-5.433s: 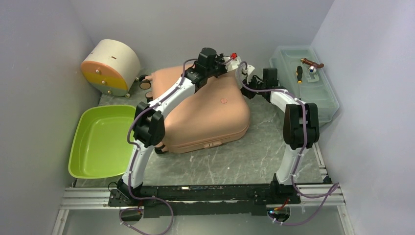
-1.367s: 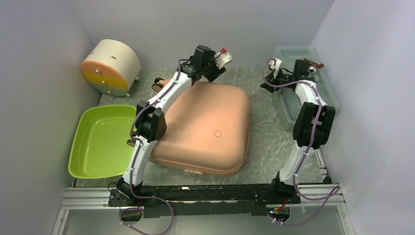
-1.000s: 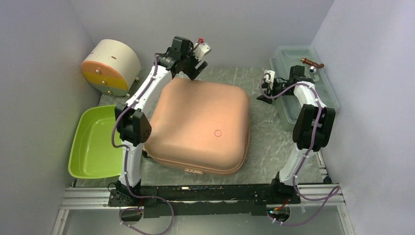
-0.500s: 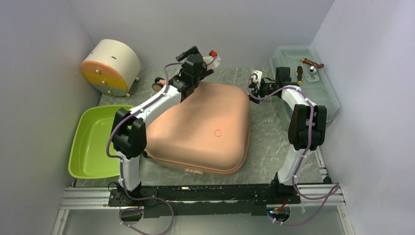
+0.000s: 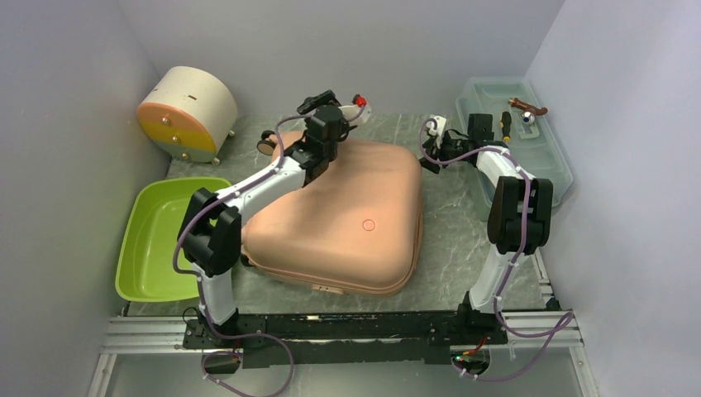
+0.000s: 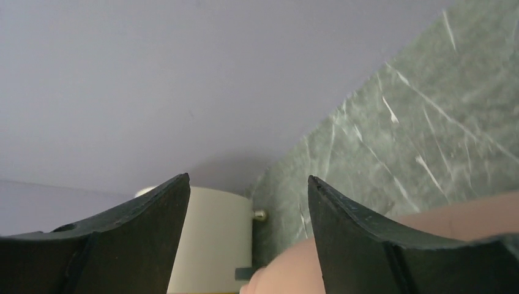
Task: Open, take out, and arrange the luggage
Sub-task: Unzip the zipper of the luggage.
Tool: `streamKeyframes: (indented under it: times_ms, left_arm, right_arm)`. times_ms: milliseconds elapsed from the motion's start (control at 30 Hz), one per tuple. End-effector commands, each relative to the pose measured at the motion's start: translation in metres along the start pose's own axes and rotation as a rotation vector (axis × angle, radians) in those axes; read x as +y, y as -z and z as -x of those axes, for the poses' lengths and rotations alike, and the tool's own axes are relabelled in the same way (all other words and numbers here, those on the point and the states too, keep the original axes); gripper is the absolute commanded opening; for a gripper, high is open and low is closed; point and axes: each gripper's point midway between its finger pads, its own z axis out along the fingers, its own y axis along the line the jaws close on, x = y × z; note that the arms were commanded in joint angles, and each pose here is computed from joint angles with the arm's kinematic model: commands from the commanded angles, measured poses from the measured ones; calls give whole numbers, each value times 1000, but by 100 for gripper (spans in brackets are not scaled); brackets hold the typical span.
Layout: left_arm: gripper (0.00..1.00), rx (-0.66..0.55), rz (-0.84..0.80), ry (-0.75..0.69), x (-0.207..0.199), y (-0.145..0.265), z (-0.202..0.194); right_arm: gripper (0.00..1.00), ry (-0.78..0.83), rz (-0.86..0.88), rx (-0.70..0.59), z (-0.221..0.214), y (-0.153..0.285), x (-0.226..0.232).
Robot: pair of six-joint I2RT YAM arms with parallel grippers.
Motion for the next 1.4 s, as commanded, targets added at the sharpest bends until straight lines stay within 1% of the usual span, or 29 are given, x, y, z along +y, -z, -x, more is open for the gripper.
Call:
streamKeyframes:
  times_ms: [0, 67, 133, 267, 333, 433, 567, 667, 833, 967, 1067, 1100, 1133, 1233, 1300, 1333, 1367]
  left_arm:
    - [74, 211, -309, -1, -56, 30, -65]
    - [74, 235, -356, 30, -61, 40, -76]
    - [74, 243, -359, 39, -66, 44, -86]
    - [81, 239, -238, -43, -70, 33, -106]
    - [85, 231, -159, -47, -65, 22, -107]
    - [86, 260, -61, -43, -54, 3, -112]
    - [86, 293, 26, -10, -36, -22, -123]
    - [86, 315, 9, 42, -32, -32, -130]
    - [86, 302, -160, 220, -30, -27, -121]
    - [86, 279, -186, 296, -11, -19, -113]
    - [84, 271, -215, 362, 2, -13, -110]
    - [80, 266, -223, 385, 6, -11, -108]
    - [72, 257, -229, 402, 9, -9, -105]
    - [41, 241, -255, 428, 14, -4, -97]
    - [24, 240, -285, 442, 15, -1, -94]
    - [14, 236, -297, 449, 14, 0, -92]
    - [10, 230, -313, 454, 14, 1, -90]
  right_arm:
    - [62, 49, -33, -25, 28, 16, -5]
    - [62, 43, -34, -26, 27, 16, -4]
    - [62, 35, -37, -30, 27, 15, -4]
    - [62, 14, -39, -35, 27, 12, -9]
    - [62, 8, -39, -33, 26, 12, -10]
    - [62, 7, -42, -26, 23, 11, -10]
    - [62, 1, -40, -22, 21, 10, -10]
    - [62, 1, -34, -27, 21, 9, -9]
    - [62, 8, 5, -25, 17, 6, -6]
    - [61, 11, 24, -21, 13, 4, -5]
    - [61, 10, 36, -28, 12, 3, -2]
    - [60, 9, 40, -31, 12, 2, -1]
    - [59, 7, 43, -34, 12, 2, 0]
    - [56, 0, 57, -39, 10, 0, 3]
    - [55, -5, 66, -40, 9, -1, 5]
    - [54, -5, 68, -42, 9, -1, 6]
    - [54, -5, 70, -42, 9, -1, 6]
